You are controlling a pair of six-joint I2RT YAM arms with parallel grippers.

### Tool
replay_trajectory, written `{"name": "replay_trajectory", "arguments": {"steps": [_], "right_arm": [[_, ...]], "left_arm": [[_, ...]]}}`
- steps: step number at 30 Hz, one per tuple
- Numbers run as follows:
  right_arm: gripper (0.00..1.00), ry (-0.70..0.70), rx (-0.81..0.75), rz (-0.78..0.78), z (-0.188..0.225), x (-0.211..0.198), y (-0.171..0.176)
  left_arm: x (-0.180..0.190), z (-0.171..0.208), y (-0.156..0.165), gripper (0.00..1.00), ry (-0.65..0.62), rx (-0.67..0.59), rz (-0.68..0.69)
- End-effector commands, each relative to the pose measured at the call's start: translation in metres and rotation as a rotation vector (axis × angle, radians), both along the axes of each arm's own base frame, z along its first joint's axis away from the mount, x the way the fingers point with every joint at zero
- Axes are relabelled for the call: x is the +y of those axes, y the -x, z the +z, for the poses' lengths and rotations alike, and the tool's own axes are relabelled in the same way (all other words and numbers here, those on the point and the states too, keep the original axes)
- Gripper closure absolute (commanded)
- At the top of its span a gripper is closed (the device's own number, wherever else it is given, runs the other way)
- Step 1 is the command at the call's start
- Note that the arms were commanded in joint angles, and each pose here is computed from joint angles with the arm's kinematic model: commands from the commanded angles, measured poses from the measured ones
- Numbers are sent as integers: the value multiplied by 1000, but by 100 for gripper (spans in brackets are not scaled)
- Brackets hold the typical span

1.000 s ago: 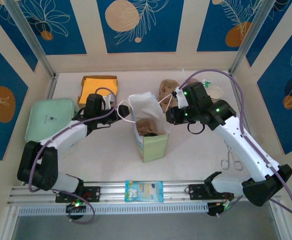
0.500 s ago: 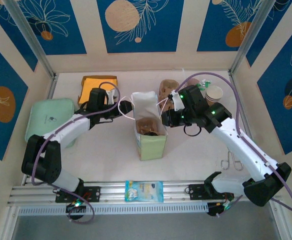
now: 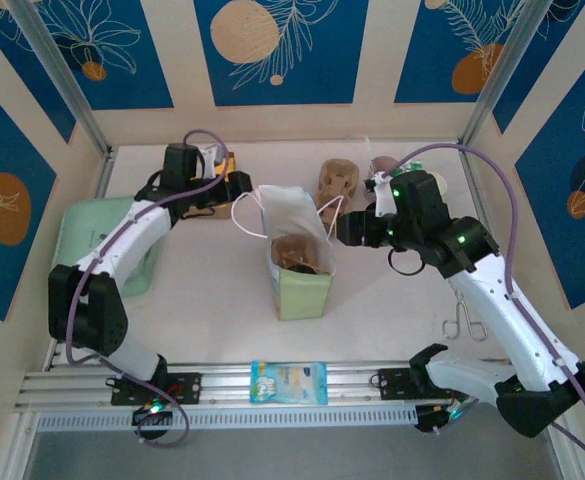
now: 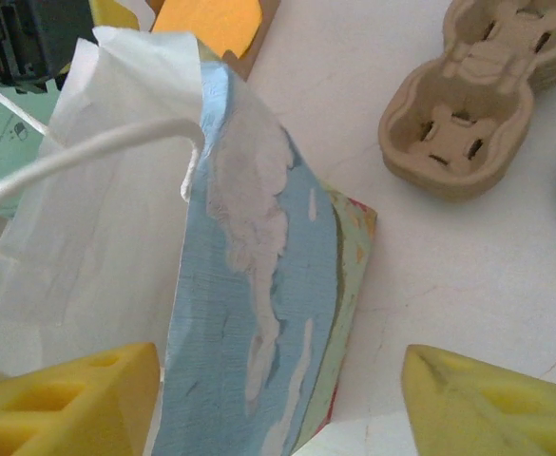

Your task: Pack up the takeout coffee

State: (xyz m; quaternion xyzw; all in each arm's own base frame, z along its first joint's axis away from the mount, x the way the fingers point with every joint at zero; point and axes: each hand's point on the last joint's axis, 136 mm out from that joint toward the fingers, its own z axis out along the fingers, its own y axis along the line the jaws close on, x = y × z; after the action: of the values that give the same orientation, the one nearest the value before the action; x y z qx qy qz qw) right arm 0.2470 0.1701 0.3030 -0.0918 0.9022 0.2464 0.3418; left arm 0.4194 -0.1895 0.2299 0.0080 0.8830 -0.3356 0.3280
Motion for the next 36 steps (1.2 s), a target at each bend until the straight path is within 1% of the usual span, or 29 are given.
{"name": "replay_trajectory", "arguments": {"steps": [1,3,6,11,14,16,19,26,30,36], "right_arm": [[30,-12,-75,-32,19,-11,-4],[30,-26,-97,-62,25,-18,-8],[30,-36,-102,-136,29,-33,-17],[31,-52,-17,-291,14,-67,-35],[32,-66,116,-395,-14,-92,-44],[33,-113,175,-428,-28,-103,-48],[33,-157,180,-444,-34,-109,-51],[32,-172,218,-441,-48,-111,-57],[33,-179,228,-436,-54,-110,-58],[33,-187,243,-421,-61,-108,-59]], "left_arm": [[22,-11,-11,31,-166,10,43],[31,-16,-24,31,-239,0,72],[41,-31,-46,31,-339,28,95],[54,-63,-77,36,-494,109,118],[54,-68,-91,37,-512,102,125],[56,-74,-100,37,-536,108,127],[57,-84,-111,38,-568,125,124],[55,-108,-135,43,-622,160,99],[54,-123,-143,49,-645,184,81],[51,-137,-152,51,-653,185,65]]}}
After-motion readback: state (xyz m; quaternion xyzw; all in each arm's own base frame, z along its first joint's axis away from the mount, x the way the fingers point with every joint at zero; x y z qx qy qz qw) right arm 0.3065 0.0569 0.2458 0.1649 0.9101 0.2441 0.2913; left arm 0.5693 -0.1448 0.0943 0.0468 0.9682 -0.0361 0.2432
